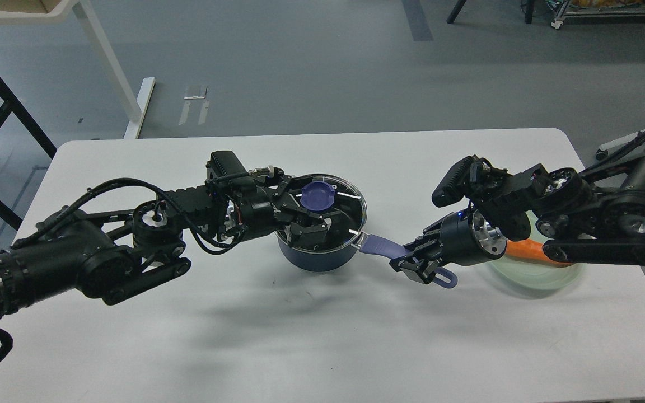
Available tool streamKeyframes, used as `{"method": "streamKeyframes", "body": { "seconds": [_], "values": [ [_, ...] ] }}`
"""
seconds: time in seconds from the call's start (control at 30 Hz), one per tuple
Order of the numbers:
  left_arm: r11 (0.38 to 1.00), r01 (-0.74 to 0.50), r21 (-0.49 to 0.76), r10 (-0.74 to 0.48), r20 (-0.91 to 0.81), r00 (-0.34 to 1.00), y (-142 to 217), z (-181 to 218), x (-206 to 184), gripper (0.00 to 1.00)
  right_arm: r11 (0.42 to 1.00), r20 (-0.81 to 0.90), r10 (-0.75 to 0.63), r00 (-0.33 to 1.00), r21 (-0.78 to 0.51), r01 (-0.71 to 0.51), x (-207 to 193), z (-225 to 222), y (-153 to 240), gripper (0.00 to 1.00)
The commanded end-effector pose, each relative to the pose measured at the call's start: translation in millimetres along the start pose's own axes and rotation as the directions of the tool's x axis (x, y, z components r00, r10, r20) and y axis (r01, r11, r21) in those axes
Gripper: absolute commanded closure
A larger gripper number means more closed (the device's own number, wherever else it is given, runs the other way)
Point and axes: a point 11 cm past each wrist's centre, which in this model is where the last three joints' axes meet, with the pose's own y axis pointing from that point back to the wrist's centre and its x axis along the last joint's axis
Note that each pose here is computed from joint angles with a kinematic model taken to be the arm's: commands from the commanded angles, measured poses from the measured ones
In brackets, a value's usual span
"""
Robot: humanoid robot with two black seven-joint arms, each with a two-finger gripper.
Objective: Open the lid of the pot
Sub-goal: 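Close the left gripper on the purple lid knob, then lift the glass lid off the pan with the left gripper, then move the lid beside the pan and set it on the table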
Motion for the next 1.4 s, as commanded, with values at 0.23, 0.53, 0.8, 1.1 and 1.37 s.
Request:
{"method": "streamKeyframes", "body": {
  "seconds": [0.23,0.53,0.8,1.1,1.37],
  "values": [
    [1.0,-0.004,0.009,0.004,0.005,1.0,0,-3,-1,0.18,1.0,0.0,0.003,1.0,-0.003,-0.003,1,1,1,0.74],
    [1.0,-0.003,0.006,0.003,0.008,1.0,1,-4,0,0.5,1.0,0.0,0.0,1.0,-0.002,0.0,0,1,1,0.74],
    [0.999,-0.046,0.015,0.046,0.012,0.999,14,-14,25,0.55,1.0,0.005,0.003,1.0,-0.006,-0.003,0,2,2,0.73],
    [0.961,-0.029,0.273,0.05,-0.068,0.996,134,-91,11,0.54,1.0,0.007,0.01,1.0,-0.012,-0.01,2,4,5,0.73],
    [0.896,0.118,0.429,-0.07,-0.126,0.99,214,-132,-67,0.55,1.0,0.01,0.01,1.0,-0.016,-0.01,1,6,6,0.73]
  ]
}}
